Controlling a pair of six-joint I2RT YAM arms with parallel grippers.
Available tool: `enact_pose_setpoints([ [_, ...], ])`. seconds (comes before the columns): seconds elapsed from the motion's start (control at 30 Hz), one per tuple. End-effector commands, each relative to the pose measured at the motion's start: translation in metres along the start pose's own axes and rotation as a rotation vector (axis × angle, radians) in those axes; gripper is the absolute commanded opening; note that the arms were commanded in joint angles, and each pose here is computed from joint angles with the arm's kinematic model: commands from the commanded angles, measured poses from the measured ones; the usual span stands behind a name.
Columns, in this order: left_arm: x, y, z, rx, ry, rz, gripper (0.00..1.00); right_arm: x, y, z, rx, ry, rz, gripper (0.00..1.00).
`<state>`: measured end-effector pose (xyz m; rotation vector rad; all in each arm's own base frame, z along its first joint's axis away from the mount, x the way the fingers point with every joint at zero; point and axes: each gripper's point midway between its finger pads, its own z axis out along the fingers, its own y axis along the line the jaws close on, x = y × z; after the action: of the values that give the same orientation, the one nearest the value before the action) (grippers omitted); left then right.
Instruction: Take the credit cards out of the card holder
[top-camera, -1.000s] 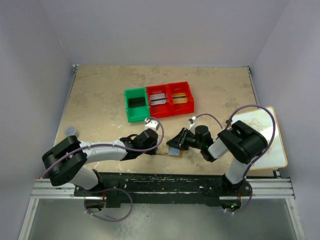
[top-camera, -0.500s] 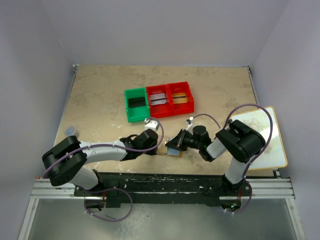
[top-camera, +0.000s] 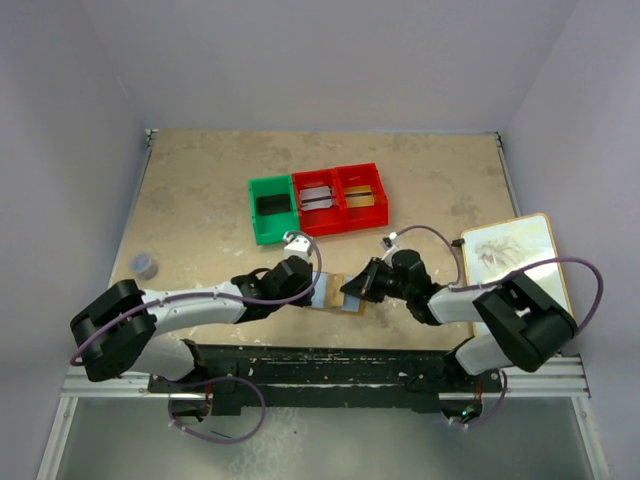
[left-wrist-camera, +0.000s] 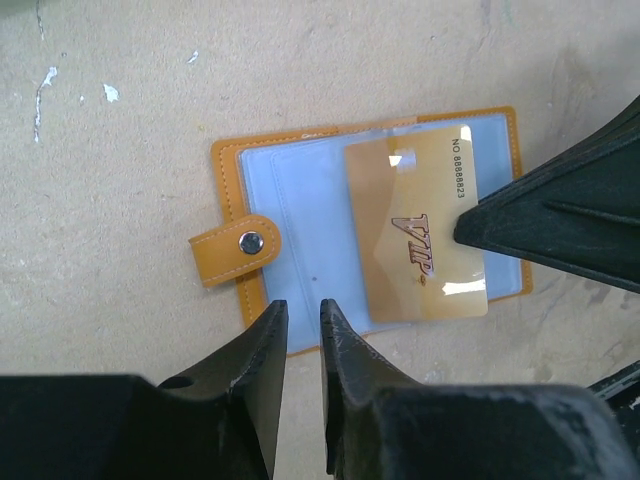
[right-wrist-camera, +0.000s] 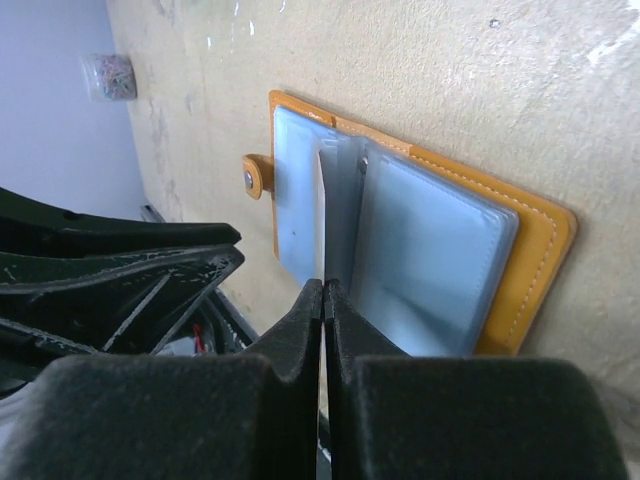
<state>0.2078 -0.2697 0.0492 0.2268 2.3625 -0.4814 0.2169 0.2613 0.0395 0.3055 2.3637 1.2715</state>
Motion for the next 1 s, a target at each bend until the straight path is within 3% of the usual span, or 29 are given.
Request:
enact_pose_setpoints([
  [0.0, -0.017, -0.01, -0.009, 0.041, -0.063, -0.037, 0.18, -0.001, -0.008, -0.009, 0.054, -0.027, -0.013, 0.0],
  [0.3, -0.025, -0.028, -0.013, 0.124, -0.082, -0.074, 0.23, -0.016, 0.001, -0.019, 0.109, -0.061, -0.089, 0.0],
  [0.67, -0.005, -0.044, 0.022, 0.14, 0.001, -0.084, 0.21, -0.018, -0.003, -0.005, 0.124, -0.045, -0.072, 0.0],
  [0.97, 0.022, -0.038, 0.038, 0.096, 0.069, -0.033, 0.17, -0.019, 0.014, 0.005, 0.001, -0.057, -0.044, 0.11],
])
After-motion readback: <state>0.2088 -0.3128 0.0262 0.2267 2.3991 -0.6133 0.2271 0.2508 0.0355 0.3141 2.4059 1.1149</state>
